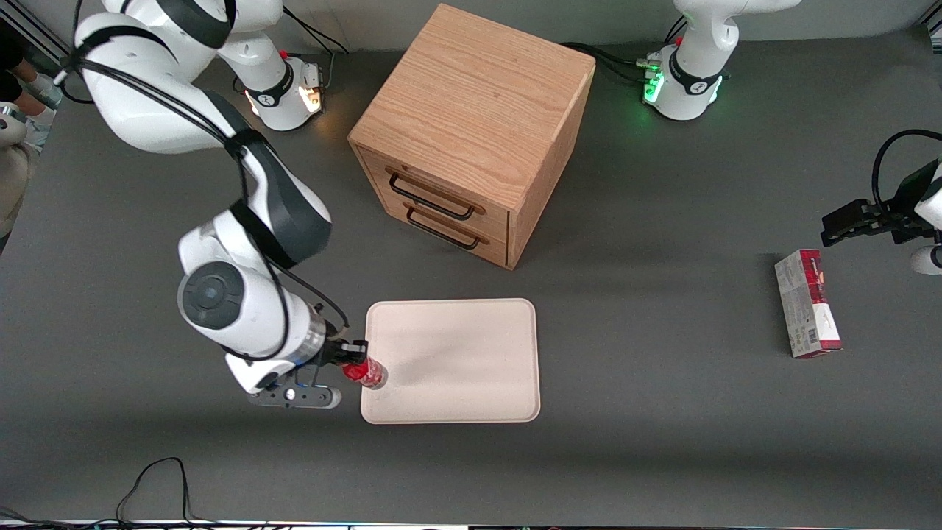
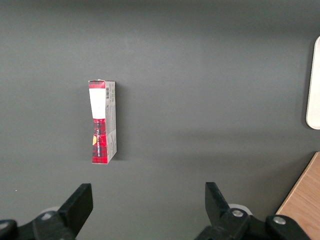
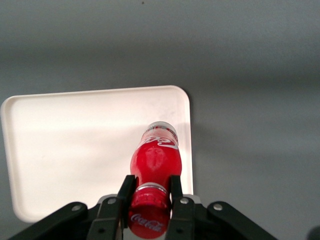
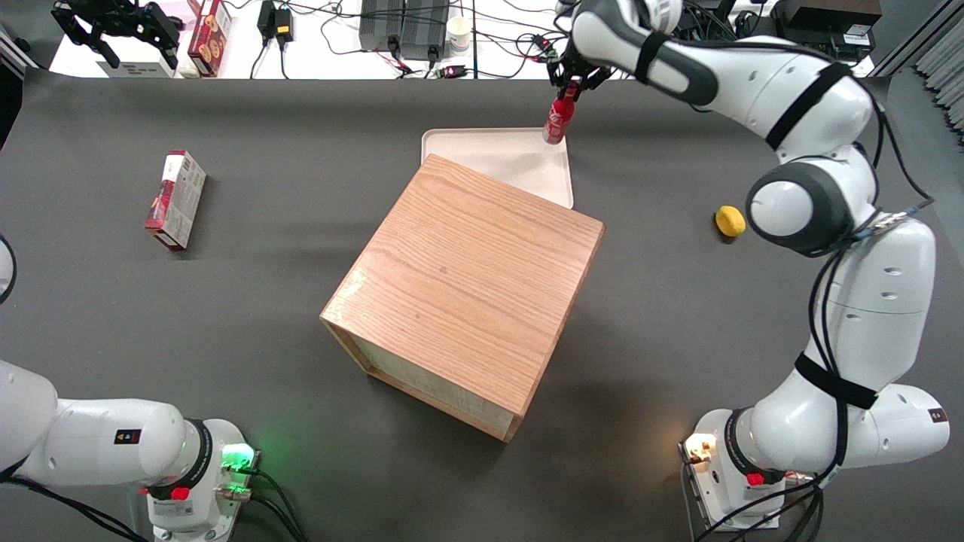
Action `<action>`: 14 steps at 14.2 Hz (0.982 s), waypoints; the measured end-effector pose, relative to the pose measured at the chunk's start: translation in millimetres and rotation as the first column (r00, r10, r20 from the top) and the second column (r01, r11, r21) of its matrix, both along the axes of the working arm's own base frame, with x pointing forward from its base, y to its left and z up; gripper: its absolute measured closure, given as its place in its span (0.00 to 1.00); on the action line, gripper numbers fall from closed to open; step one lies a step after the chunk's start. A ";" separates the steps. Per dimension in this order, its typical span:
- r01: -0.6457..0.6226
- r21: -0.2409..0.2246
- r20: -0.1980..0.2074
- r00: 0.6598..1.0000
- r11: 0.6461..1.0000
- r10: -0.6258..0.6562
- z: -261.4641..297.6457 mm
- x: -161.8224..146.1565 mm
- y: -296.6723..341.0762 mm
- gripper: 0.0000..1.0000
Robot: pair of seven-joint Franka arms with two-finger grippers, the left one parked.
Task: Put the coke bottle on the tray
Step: 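Move the bottle over the white tray's edge and lower it, then open the right gripper to release the bottle upright on the tray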
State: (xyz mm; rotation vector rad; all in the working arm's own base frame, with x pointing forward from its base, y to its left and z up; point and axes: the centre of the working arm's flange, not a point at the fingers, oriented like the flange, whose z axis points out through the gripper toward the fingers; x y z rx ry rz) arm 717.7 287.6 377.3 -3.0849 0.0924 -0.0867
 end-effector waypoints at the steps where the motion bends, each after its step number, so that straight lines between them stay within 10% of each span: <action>1: -0.004 -0.017 0.012 1.000 1.000 0.004 -13.8 1.4 5.4 0.67; 9: -0.003 -0.027 0.030 1.000 1.000 0.004 -58.2 8.8 6.8 0.63; 14: -0.006 -0.013 0.060 0.998 1.000 0.007 -62.1 10.4 8.6 0.14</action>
